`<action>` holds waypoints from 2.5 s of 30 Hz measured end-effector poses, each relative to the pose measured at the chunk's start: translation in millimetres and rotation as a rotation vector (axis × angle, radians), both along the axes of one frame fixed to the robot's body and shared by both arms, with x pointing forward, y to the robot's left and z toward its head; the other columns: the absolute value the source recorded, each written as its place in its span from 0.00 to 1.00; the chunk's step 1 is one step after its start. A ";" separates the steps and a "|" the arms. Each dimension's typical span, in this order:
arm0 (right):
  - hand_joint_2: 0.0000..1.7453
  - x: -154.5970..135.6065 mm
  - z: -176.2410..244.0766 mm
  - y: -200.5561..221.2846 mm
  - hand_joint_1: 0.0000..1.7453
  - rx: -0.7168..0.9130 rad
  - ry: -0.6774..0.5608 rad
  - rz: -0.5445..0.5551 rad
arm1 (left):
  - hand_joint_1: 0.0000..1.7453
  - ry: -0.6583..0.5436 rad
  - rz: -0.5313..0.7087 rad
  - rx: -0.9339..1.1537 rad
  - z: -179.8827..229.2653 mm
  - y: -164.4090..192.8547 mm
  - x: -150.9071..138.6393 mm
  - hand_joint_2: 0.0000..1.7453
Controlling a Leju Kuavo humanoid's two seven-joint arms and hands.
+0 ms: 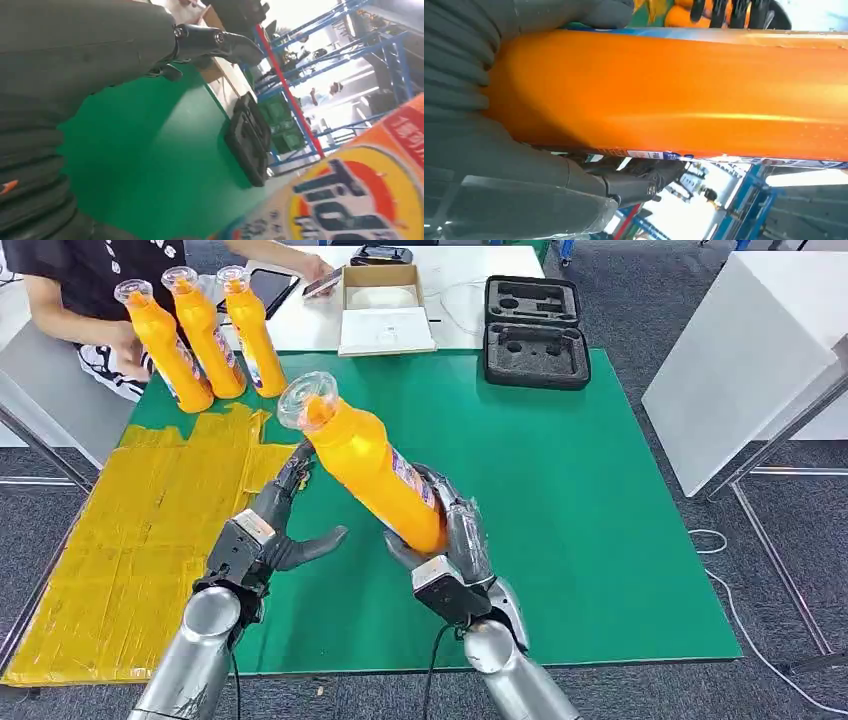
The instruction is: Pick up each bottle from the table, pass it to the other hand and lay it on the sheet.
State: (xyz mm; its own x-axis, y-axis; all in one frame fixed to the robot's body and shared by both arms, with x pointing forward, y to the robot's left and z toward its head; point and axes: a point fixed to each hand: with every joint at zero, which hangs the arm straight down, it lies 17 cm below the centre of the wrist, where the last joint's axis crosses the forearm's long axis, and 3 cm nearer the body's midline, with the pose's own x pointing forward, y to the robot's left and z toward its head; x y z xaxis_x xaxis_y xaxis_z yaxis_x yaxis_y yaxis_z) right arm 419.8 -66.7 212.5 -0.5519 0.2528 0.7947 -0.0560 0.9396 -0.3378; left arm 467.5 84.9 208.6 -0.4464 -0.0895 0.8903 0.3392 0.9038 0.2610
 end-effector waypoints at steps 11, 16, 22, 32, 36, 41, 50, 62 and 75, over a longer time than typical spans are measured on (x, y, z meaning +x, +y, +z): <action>1.00 -3.1 2.0 43.3 1.00 -0.032 -0.005 0.108 | 0.00 0.042 -0.029 -0.115 9.7 -0.1 -0.3 1.00; 1.00 -3.2 2.8 49.8 1.00 -0.068 -0.027 0.102 | 0.00 0.116 -0.125 -0.258 16.3 -3.9 -6.2 1.00; 1.00 -2.5 1.9 51.5 1.00 -0.104 -0.052 0.075 | 0.00 0.192 -0.229 -0.419 25.1 -7.0 -16.5 1.00; 1.00 3.4 -8.3 31.0 1.00 -0.132 -0.047 -0.007 | 0.00 0.170 -0.310 -0.485 49.9 -12.5 -31.7 1.00; 1.00 9.4 -10.9 13.4 1.00 -0.100 -0.027 -0.039 | 0.00 0.153 -0.321 -0.482 54.7 -13.2 -37.4 1.00; 1.00 12.6 -12.0 2.0 1.00 -0.091 -0.022 -0.062 | 0.00 0.144 -0.323 -0.481 56.4 -12.4 -41.0 1.00; 1.00 18.6 -12.2 -17.1 1.00 -0.026 0.010 -0.094 | 0.00 0.137 -0.315 -0.479 55.4 -10.4 -42.9 1.00; 1.00 8.4 -33.5 11.6 1.00 0.159 0.238 0.314 | 0.00 0.124 -0.342 -0.441 54.0 -22.8 -49.5 1.00; 1.00 4.0 -39.5 25.9 1.00 0.076 0.250 0.387 | 0.00 0.127 -0.349 -0.434 53.4 -26.8 -47.9 1.00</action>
State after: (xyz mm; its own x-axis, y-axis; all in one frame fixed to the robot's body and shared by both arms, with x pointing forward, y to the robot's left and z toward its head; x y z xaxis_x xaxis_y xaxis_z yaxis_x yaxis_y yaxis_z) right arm 423.8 -40.8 173.0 -0.3828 0.0016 0.9238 -0.4785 0.8550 -0.1998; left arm 419.6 58.1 262.0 -0.2714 0.4300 0.8611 0.6410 0.7481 -0.1716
